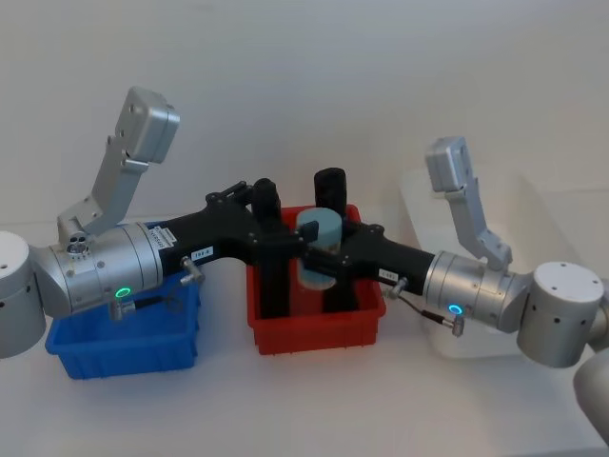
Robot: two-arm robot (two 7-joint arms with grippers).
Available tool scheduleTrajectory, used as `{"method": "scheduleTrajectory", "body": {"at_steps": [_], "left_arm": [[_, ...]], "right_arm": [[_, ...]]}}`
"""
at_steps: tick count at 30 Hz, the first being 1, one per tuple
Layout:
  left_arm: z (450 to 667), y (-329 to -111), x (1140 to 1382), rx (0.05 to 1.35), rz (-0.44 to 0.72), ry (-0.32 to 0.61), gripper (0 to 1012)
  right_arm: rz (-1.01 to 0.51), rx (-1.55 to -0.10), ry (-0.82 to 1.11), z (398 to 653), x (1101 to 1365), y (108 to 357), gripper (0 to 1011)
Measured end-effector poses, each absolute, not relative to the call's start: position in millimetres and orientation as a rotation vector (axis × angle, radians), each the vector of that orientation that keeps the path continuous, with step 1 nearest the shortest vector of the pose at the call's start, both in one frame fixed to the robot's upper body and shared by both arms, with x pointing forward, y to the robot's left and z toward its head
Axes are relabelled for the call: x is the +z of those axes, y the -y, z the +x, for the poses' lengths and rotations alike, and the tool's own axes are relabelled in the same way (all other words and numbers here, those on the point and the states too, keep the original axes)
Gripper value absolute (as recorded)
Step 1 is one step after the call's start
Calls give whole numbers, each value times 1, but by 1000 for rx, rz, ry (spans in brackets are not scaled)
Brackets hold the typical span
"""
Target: Pick the cotton swabs from the blue box and place them into the white box.
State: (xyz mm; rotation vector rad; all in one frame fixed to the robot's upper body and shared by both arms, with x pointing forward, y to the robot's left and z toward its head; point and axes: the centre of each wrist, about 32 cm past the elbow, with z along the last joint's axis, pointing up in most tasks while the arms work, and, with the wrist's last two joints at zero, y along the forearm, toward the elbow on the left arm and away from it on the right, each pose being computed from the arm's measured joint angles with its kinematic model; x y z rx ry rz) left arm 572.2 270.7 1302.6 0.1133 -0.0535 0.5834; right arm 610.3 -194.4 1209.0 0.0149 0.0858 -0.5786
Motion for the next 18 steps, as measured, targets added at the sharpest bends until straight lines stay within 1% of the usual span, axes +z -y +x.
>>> {"method": "scheduleTrajectory", "body": {"at_steps": [18], "left_arm": [[572,-271,1303,584,113,54,1004]], "right_arm": [[51,-824,-54,623,1209,230,680]]}}
